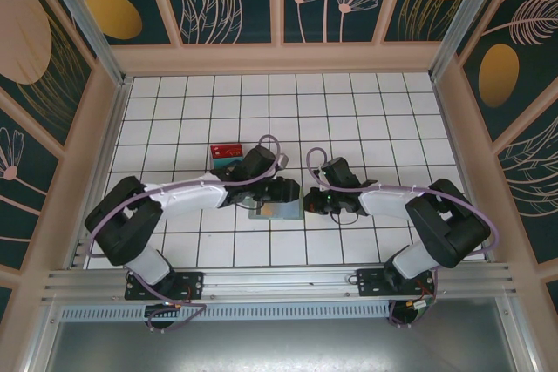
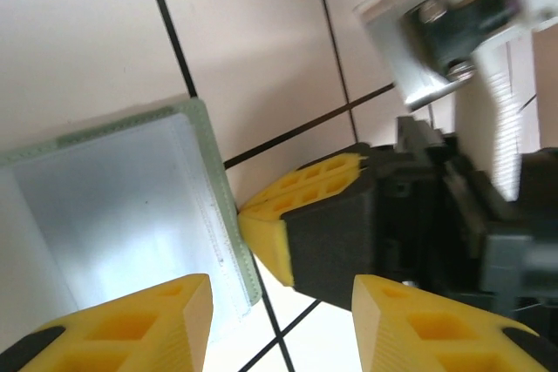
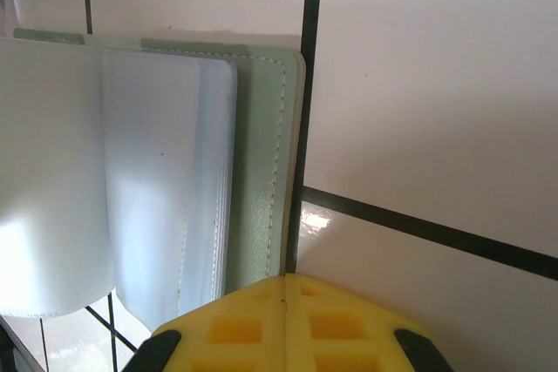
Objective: Take the credit cards out of the card holder
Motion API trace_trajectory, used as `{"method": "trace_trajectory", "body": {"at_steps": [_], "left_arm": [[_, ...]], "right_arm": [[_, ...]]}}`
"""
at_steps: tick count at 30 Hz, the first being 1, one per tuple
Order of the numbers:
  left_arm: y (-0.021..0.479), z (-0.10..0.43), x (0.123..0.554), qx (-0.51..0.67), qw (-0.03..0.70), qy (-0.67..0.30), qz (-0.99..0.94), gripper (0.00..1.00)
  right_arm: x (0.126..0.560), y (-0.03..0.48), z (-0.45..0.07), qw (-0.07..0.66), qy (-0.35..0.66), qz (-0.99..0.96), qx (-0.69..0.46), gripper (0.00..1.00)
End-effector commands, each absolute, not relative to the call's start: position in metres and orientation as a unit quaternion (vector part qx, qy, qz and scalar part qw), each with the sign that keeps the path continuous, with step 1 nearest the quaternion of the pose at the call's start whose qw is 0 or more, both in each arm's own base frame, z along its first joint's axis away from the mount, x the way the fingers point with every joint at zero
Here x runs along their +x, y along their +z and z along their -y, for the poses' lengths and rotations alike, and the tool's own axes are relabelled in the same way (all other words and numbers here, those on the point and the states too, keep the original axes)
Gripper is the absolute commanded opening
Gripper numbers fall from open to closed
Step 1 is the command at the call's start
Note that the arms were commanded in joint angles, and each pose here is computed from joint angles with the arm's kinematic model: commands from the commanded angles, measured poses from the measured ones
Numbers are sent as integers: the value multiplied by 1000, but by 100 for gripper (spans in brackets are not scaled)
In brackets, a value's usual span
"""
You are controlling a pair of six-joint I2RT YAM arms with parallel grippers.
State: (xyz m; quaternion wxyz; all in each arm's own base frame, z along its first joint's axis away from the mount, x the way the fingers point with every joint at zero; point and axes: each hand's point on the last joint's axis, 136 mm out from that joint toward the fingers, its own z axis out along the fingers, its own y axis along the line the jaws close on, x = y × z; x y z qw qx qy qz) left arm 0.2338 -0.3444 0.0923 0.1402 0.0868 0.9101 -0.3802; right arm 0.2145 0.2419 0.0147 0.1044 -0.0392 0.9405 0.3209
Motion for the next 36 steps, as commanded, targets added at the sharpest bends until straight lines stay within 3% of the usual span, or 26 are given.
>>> {"method": "trace_trajectory", "body": {"at_steps": [1,6,12,22,36], "left_arm": [[120,335,244,84,191,-367,-907,47],[118,292,256,44,233,-299,-924,45],[70,238,251,-4,195,-235,-952,45],[35,243,236,-2,146,-246,-958,44],[29,250,231,5,127,-264,-956,43]], "right_arm": [[210,0,-235,92,301,-949,-35,0],[210,0,-236,90,301,-949,-36,0],[210,0,-237,89,303,-948,-37,0],[208,0,-236,87,303,-948,-33,0],[208,-1,-236,87,305,-948,-33,0]]}}
